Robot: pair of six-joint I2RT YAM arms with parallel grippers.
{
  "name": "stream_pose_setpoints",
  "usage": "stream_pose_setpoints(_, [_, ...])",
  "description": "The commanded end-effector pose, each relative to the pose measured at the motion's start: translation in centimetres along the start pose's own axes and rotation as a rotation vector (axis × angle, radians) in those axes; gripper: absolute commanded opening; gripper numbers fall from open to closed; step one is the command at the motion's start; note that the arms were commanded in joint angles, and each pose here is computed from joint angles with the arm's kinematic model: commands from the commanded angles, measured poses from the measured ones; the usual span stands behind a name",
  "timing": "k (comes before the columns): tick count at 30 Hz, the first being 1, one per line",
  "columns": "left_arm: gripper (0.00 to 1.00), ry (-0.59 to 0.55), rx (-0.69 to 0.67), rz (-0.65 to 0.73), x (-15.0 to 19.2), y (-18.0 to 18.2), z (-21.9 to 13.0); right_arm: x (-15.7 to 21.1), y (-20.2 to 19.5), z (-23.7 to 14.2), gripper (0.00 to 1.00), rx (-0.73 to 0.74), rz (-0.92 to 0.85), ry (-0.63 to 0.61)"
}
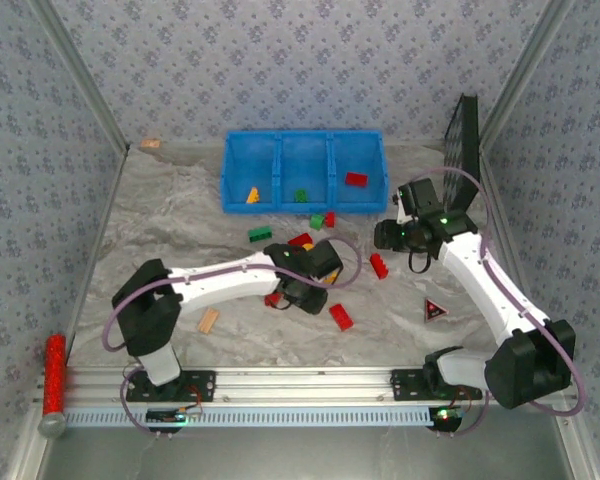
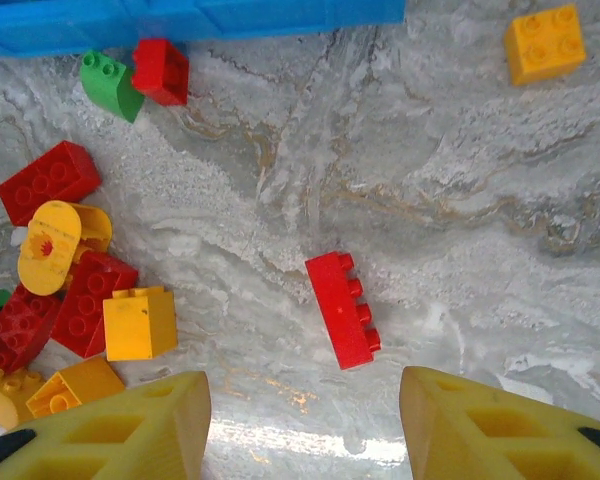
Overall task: Sort the legos into containers by color
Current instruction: Pick up the lego from the middle-left of the table, then place the lego in the container.
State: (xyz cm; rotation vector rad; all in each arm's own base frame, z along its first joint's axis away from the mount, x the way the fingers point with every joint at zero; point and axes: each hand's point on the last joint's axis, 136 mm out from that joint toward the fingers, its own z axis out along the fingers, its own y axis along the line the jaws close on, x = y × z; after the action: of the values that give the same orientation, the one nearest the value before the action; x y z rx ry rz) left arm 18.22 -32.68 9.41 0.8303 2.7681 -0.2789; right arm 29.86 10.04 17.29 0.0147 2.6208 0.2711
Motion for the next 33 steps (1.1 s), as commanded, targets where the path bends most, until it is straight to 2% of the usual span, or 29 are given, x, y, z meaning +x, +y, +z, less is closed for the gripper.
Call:
stream_pose_setpoints(1, [0.34,-0.052,0.015,-0.044,-1.6,1.9,-3.7,0.9,0.5,-0.4,0.55,-0.042,0.045,-0.005])
stream_pose_setpoints(7, [0.35,-0.155,-0.003,-0.142,-4.2,7.1,-7.6,2.9,2.5,0.5,0.55,-0.101,0.042,0.04])
stream_pose_setpoints(13, [0.35,-0.314,-0.109,-0.214,-9.0,13.7,-12.2,5.2,10.0,-0.2,0.56,-0.21,-0.254,0.023])
stream_pose_setpoints(17, [0.35,-0.365,-0.171,-0.303,-12.1,18.1,-13.4,6.6,14.6,-0.7,0.57,-0.324,-0.429,0.007])
stream_pose_setpoints(20, [0.35,-0.376,-0.192,-0.355,-14.1,20.5,-12.7,7.8,18.8,-0.8,0.58,-0.393,-0.624,-0.01])
stream_pose_setpoints(23, [0.35,-0.361,-0.195,-0.387,-15.9,22.2,-11.1,8.9,21.6,-0.1,0.59,-0.393,-0.797,0.002])
stream_pose_setpoints(28, [0.34,-0.315,-0.228,-0.397,-18.3,24.5,-7.6,9.2,25.3,1.6,0.59,-0.337,-1.019,-0.02])
stream_pose_setpoints(33, [0.34,-0.275,-0.214,-0.442,-20.4,26.4,-4.5,10.6,28.9,3.3,0.59,-0.409,-1.143,0.017])
